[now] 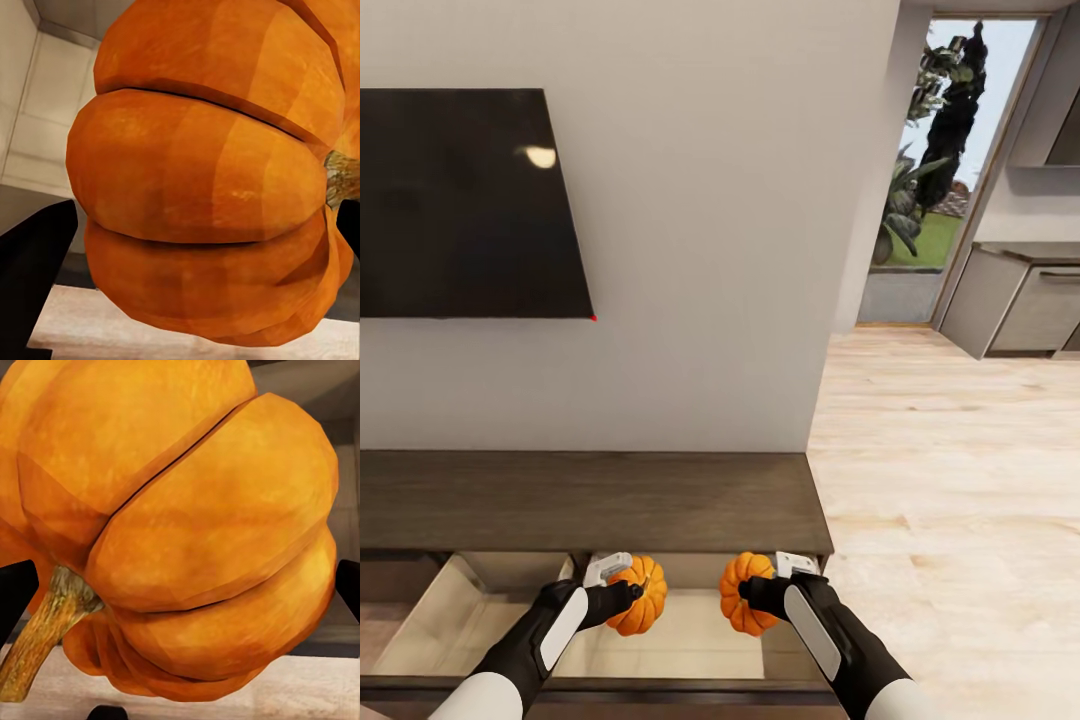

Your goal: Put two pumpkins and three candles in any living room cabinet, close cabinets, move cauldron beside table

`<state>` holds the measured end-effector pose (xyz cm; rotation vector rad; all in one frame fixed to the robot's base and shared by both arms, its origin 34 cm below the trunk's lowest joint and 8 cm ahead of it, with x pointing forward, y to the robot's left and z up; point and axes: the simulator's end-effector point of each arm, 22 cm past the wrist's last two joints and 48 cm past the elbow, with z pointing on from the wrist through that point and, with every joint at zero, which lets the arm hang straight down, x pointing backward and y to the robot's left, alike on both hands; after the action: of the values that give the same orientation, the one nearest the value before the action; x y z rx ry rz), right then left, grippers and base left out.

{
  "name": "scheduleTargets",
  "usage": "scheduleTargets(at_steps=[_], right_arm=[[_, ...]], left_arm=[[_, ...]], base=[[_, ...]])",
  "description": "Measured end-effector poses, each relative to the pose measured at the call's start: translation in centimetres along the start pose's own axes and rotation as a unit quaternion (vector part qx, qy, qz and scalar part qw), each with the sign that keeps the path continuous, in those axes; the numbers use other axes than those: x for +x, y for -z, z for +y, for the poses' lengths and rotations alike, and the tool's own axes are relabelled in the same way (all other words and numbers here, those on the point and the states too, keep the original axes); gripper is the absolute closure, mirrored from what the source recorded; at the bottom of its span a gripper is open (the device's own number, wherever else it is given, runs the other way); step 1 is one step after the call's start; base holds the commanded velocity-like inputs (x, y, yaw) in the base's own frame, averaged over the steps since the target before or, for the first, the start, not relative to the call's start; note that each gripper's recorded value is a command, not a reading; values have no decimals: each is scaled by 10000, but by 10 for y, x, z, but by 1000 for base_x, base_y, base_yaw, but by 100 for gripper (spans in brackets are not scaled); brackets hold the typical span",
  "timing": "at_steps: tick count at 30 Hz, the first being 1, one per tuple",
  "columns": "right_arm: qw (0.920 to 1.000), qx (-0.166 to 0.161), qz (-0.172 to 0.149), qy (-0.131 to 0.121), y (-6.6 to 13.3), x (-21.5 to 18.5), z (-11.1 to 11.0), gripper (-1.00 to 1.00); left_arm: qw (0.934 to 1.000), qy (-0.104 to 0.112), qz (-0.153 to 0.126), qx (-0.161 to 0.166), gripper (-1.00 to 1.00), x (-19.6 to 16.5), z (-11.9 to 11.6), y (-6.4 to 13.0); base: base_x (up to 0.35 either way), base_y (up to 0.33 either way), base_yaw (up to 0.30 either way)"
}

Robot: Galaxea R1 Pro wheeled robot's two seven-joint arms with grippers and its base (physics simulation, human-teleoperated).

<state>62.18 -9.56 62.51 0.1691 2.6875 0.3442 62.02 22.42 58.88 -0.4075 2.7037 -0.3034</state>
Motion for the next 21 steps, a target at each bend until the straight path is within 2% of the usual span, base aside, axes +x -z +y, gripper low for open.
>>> scheduleTargets(at_steps=[9,21], right_arm=[[9997,-37,29,230,-14,12,5,100],[9997,-31,16,239,-31,21,0,100]], left_arm=[[10000,7,2,3,100,6,4,-13],[10000,22,-6,-1,100,13,11,-32]], base=[[0,0,0],[0,0,2]])
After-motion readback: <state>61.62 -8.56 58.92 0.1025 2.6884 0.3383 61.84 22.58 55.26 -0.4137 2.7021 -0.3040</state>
